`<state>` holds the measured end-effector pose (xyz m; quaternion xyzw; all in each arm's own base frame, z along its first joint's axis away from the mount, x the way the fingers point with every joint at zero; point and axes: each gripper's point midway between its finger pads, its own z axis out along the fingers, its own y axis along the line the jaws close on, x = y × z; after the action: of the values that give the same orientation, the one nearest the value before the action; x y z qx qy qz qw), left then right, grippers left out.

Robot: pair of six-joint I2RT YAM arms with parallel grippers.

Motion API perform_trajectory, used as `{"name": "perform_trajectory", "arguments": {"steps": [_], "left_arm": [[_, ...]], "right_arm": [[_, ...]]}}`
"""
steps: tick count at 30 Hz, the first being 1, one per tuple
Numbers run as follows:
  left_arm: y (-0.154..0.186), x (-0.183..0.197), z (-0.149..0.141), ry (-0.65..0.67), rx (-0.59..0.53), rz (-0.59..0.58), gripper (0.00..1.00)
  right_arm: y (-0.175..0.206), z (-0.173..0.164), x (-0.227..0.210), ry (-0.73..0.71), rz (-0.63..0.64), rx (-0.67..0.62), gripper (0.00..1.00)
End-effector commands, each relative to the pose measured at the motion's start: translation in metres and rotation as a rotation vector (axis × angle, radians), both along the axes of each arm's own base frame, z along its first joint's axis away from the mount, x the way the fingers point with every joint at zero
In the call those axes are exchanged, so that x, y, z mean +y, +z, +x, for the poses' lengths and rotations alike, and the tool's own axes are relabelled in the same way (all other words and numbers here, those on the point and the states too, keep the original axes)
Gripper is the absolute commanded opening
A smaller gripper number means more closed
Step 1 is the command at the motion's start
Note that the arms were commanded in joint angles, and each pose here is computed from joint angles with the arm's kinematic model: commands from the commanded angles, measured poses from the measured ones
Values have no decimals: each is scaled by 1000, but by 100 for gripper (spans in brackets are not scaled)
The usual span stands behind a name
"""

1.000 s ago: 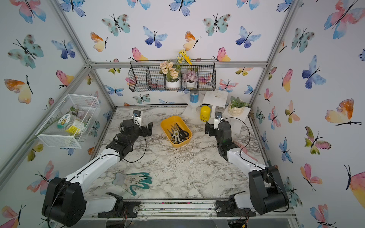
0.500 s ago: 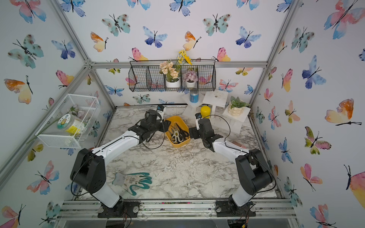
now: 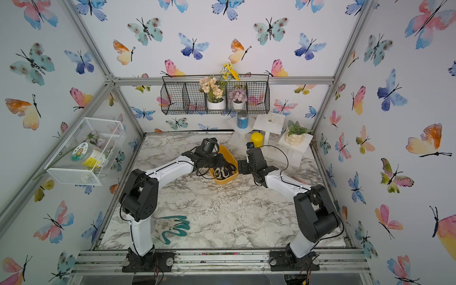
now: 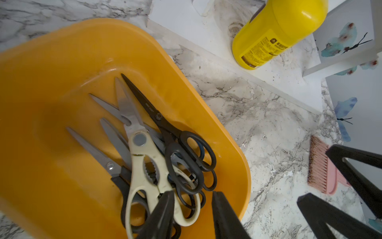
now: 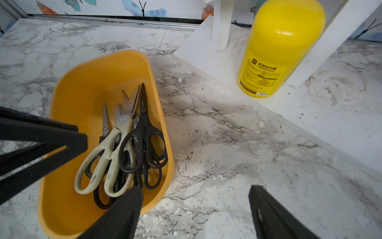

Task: Take the scissors out of the storage box
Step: Pick up the scissors from the storage box.

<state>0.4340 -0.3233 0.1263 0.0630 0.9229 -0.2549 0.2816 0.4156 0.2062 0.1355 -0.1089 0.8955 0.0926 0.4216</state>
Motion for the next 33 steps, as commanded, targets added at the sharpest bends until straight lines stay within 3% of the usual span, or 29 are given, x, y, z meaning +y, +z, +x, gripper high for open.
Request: {"name": "perform_trajectory", "arguments": {"steps": [1, 10, 24, 33], "left_arm": [[-23, -13, -17, -7, 114, 16, 33], [-46, -3, -18, 48, 143, 102, 30], [-51, 6, 2, 96, 129, 139, 29], [-75, 10, 0, 95, 170, 187, 28]], "right_arm": [[1, 2, -3, -39, -11, 25, 85], [-3, 2, -1, -28, -7, 41, 85], [-14, -5, 3, 0, -3, 78, 85], [-15, -7, 4, 18, -8, 90, 85]]}}
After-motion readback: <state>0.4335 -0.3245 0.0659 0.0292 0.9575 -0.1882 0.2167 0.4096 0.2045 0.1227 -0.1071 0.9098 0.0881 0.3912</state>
